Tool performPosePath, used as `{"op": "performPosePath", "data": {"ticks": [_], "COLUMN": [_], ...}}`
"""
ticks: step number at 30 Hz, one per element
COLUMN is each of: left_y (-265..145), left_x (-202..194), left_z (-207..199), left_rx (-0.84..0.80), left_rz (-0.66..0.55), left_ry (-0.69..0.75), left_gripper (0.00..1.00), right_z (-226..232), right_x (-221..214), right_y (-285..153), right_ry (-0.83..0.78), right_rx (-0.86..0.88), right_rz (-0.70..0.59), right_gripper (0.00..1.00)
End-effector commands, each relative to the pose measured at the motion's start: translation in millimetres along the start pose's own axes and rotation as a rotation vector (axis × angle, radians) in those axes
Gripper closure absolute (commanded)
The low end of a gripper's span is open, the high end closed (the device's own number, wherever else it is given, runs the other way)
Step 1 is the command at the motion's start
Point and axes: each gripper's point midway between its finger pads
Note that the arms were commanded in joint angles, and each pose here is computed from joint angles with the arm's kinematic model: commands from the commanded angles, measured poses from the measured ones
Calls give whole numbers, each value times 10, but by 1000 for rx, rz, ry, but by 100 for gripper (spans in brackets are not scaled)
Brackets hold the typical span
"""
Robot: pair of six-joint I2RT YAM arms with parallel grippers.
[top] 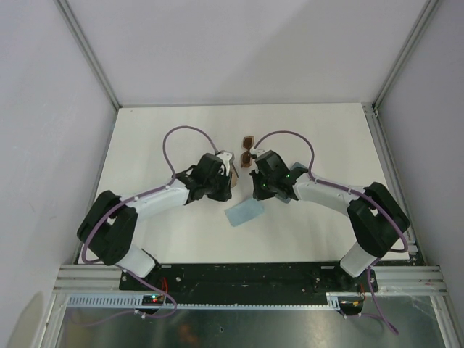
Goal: Organize the sunglasses
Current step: Pick up the folded cleaning cloth from the center of the board.
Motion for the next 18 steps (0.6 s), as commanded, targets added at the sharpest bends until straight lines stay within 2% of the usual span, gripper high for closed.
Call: {"op": "performPosePath", "data": {"ticks": [1, 4, 7, 18], "left_y": [72, 121, 157, 287], "left_x": [-138, -259, -345, -573], "left_z": [-29, -10, 2, -85], "left_rx": [-24, -12, -3, -40], "left_rz": [60, 93, 116, 198], "left_ry": [-2, 1, -1, -5], "left_gripper": [66, 59, 57, 64], "right_z": [3, -11, -11, -42], "right_x": [53, 14, 5, -34], "right_y": [-18, 21, 47, 100], "right_ry": [-7, -8, -9, -9], "right_rx": [-24, -27, -24, -32], "right_rz": [-3, 12, 16, 31], "right_gripper": [100, 100, 100, 100]}}
Point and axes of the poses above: each gripper's point midway between its finger pads, its own y axis out along the fingers, its own z axis along the line the jaws close on, x = y × z, and after that the axes turned 8 degrees about y, right-handed
